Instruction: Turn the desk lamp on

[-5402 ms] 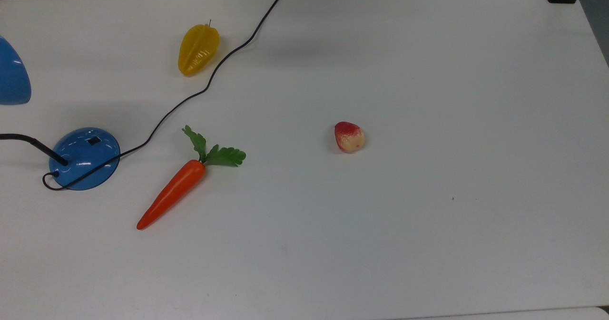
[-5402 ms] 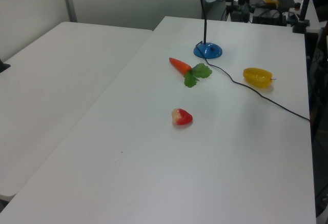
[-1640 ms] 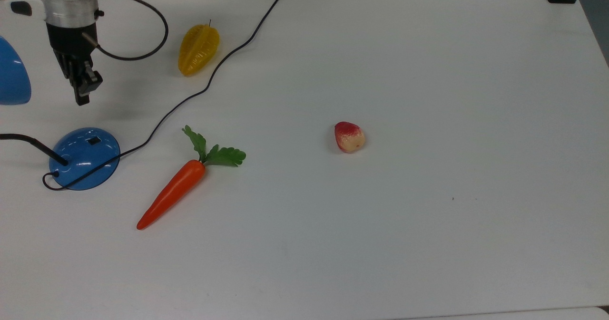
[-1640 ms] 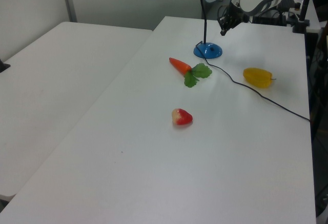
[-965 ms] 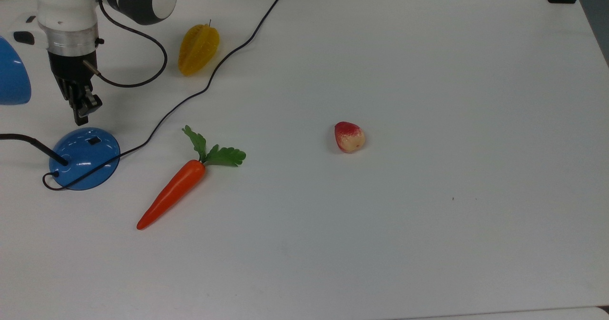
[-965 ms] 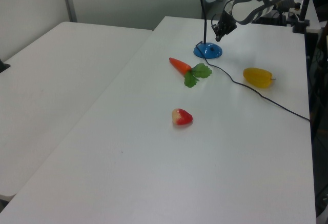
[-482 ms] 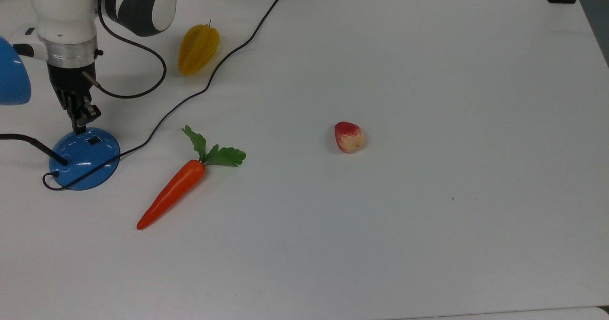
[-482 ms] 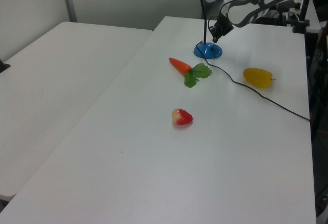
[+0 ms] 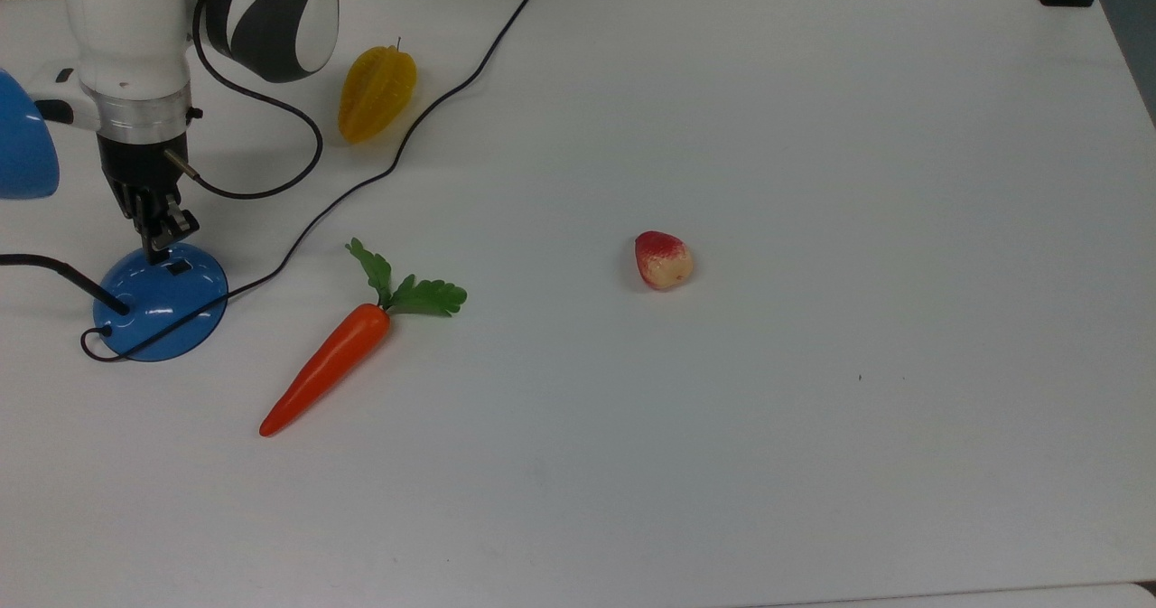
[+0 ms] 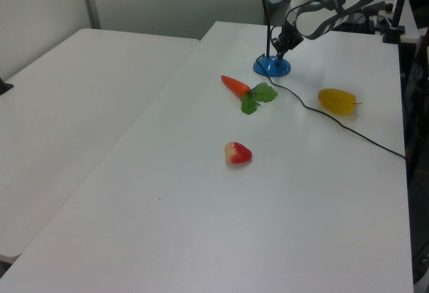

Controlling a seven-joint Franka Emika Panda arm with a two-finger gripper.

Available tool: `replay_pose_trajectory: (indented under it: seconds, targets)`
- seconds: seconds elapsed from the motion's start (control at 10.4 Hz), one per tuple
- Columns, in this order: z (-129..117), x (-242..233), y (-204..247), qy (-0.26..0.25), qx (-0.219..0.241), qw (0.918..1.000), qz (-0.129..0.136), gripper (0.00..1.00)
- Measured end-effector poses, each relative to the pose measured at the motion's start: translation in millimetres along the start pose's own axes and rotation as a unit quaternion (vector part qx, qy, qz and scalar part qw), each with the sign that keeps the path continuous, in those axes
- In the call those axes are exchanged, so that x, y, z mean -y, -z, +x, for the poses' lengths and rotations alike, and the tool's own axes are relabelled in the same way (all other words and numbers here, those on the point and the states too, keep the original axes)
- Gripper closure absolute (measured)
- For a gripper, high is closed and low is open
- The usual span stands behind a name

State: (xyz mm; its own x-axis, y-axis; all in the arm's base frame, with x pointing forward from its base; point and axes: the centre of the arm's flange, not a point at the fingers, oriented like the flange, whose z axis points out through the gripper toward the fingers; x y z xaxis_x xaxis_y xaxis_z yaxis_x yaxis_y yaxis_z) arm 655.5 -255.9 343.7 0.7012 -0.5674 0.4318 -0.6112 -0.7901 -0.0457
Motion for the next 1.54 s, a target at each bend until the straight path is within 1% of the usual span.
replay_pose_trajectory:
  seconds: [1.06,1.54]
  targets:
    - [-5.4,5.8,-8.8,0.006,0.006,1.0000,-0.002,0.99]
    - [3.5,12.2,-16.1,0.010,-0.002,0.9999,-0.001,0.99]
